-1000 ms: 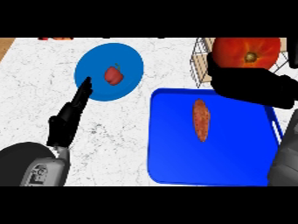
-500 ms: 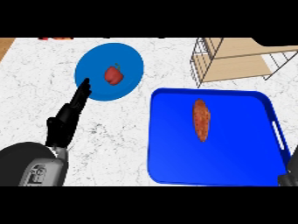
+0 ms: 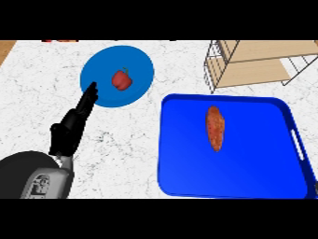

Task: Pick the tomato from the tray and place it in the tiered shelf

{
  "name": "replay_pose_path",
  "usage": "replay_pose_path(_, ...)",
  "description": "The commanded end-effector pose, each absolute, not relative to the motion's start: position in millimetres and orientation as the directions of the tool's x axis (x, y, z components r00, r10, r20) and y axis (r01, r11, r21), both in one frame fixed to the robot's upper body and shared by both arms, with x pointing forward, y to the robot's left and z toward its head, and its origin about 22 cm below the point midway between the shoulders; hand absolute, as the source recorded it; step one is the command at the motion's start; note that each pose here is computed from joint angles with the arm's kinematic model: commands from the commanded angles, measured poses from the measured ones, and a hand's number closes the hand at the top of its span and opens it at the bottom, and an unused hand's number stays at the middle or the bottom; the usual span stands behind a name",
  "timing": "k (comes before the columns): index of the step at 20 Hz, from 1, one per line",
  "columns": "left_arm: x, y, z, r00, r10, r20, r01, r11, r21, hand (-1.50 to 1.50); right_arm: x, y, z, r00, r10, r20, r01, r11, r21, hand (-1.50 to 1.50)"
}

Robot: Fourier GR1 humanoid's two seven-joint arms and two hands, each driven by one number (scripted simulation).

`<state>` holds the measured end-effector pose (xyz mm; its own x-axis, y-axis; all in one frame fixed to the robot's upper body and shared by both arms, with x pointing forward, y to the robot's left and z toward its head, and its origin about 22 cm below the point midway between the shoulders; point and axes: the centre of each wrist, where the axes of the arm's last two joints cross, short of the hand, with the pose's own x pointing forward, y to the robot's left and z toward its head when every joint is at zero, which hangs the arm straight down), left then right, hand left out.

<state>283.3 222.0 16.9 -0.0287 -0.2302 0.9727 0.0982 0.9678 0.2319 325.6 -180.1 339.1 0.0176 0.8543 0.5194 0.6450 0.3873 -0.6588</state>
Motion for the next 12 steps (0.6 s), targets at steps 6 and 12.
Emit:
replay_pose_path(6, 284.4, 215.5, 9.2, -0.038, -0.227, 0.973, 0.109, 0.967, 0.230, 0.00, 375.2, -197.7, 311.3, -0.020, 0.924, 0.382, 0.678, 0.294, -0.674, 1.50)
replay_pose_path(12, 291.5, 214.9, 10.8, -0.037, -0.234, 0.972, 0.114, 0.965, 0.237, 0.00, 390.1, -195.7, 296.6, -0.146, 0.738, 0.658, 0.718, 0.537, -0.443, 1.50)
